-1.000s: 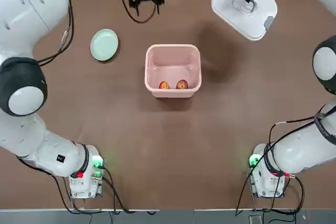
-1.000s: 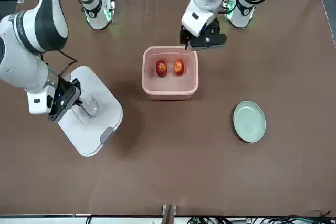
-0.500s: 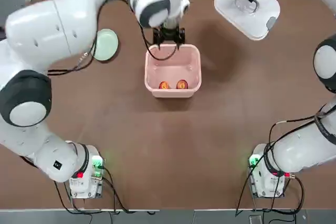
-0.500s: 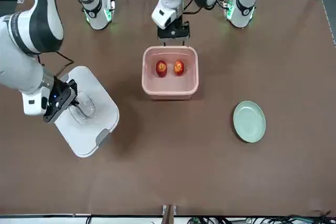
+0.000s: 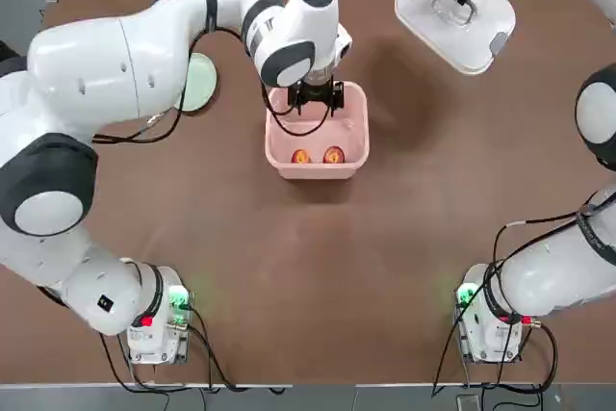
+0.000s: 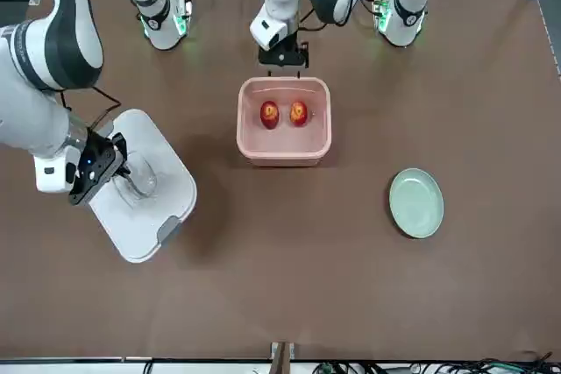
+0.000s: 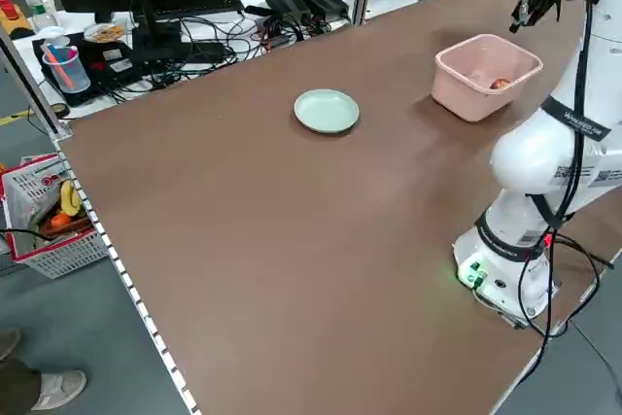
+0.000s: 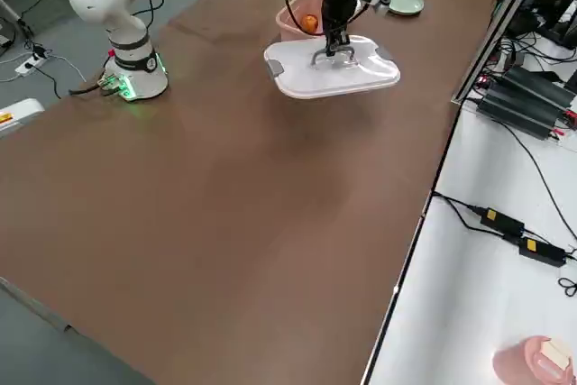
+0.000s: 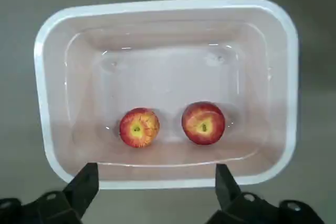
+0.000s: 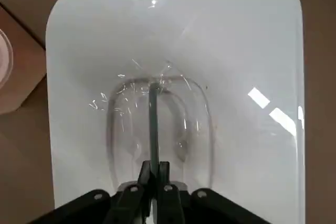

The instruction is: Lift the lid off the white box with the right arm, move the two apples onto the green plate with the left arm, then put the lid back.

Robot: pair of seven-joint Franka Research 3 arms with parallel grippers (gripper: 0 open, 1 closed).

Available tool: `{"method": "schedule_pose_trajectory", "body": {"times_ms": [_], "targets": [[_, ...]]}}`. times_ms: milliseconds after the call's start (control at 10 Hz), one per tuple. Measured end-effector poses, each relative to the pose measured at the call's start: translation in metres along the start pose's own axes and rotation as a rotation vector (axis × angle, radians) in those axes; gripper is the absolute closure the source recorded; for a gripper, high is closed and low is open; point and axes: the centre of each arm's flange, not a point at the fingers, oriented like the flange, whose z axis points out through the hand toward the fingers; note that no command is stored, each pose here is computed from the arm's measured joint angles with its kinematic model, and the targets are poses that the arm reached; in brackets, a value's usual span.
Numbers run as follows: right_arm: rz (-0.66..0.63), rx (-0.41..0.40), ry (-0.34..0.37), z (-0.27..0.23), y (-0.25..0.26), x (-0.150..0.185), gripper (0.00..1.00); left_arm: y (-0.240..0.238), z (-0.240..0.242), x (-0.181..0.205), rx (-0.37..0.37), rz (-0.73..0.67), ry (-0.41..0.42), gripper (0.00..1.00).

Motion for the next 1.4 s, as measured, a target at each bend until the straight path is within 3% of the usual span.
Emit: {"method": "schedule_pose_trajectory", "body": {"times_ms": [500, 800, 1400], "targets": [[0.035, 0.011, 0.0, -0.001, 0.013, -0.012, 0.93, -0.034, 0.063, 0.028, 0.001, -0.012, -0.043, 0.01], [0.045, 0.015, 0.001, -0.001, 0.017, -0.015, 0.93, -0.038, 0.108, 0.008, -0.006, 0.002, -0.07, 0.01], [0.051, 0.038, -0.017, 0.001, 0.017, -0.019, 0.93, -0.044, 0.146, -0.027, -0.002, 0.025, -0.092, 0.01]]}}
